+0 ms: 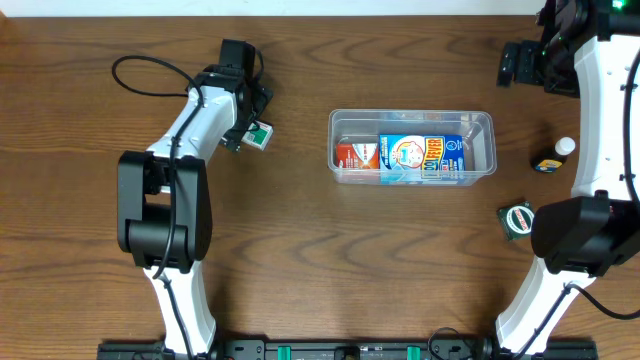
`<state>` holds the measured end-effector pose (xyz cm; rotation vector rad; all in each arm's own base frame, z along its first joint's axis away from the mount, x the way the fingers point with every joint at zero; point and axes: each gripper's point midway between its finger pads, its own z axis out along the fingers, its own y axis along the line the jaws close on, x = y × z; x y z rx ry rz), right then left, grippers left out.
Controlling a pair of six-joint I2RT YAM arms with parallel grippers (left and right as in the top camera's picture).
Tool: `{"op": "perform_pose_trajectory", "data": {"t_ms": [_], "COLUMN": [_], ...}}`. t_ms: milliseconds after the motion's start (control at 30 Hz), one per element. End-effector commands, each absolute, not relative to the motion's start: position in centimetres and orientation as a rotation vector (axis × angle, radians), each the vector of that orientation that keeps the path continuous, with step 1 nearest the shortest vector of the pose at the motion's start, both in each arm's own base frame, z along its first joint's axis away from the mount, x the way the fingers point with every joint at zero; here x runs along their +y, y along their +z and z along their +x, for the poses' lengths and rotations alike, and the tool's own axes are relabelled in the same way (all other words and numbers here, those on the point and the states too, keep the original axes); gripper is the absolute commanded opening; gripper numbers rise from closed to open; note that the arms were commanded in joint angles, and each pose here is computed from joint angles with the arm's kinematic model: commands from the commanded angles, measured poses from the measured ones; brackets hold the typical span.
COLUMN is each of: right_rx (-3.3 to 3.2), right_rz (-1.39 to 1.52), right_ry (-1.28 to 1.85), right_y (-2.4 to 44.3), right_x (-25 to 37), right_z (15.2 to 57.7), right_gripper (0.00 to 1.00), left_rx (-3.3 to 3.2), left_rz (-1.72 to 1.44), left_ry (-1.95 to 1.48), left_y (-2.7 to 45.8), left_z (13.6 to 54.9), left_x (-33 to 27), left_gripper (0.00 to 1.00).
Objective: Pack container
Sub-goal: 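Move the left gripper to the white-green medicine box and grasp it, then carry the white-green box with the left gripper into the container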
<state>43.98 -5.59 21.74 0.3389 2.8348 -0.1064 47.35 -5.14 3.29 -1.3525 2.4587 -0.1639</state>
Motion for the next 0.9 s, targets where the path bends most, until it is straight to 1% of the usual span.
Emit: {"op": "perform_pose_trajectory", "data": {"t_ms": [0,367,400,467,567,667,767,833,867], "right_rx": [2.817,2.817,2.817,2.817,2.817,2.817,2.817,2.817,2.817], "right_rz": [0.368,0.368,0.368,0.368,0.368,0.368,0.368,0.368,0.368], "right_ry": [-0.111,-0.111,-0.111,-0.111,-0.111,-0.111,-0.111,-0.111,-0.111], "right_y": [22.2,22.2,22.2,22.2,22.2,22.2,22.2,22.2,22.2], "right_x": [-5.8,-5.8,-5.8,-5.8,-5.8,-5.8,-5.8,-5.8,-5.8], "right_z": [44.0,44.0,44.0,44.0,44.0,44.0,44.0,44.0,44.0], "right_gripper": [0.99,0.99,0.99,0.99,0.99,0.99,0.99,0.99,0.99], "left_rx": [2.478,2.549,2.554,2.548,2.541,2.580,2.624,2.650,2.666], "left_rz": [-1.367,-1.390,-1.392,-1.393,-1.392,-1.311,-1.223,-1.144,-1.088], "left_ry": [-0.155,-0.081,-0.073,-0.065,-0.072,-0.060,-0.042,-0.035,-0.031], "left_y": [3.2,-0.3,-0.7,-0.9,-0.6,-0.2,0.7,1.5,2.1], "left_z": [46.8,45.3,45.2,45.3,45.5,45.5,45.2,45.2,45.1], "left_x": [-5.5,-5.5,-5.5,-5.3,-5.0,-4.6,-4.1,-3.7,-3.5], "left_gripper": [0.99,1.00,0.98,0.88,0.70,0.51,0.48,0.48,0.46]}}
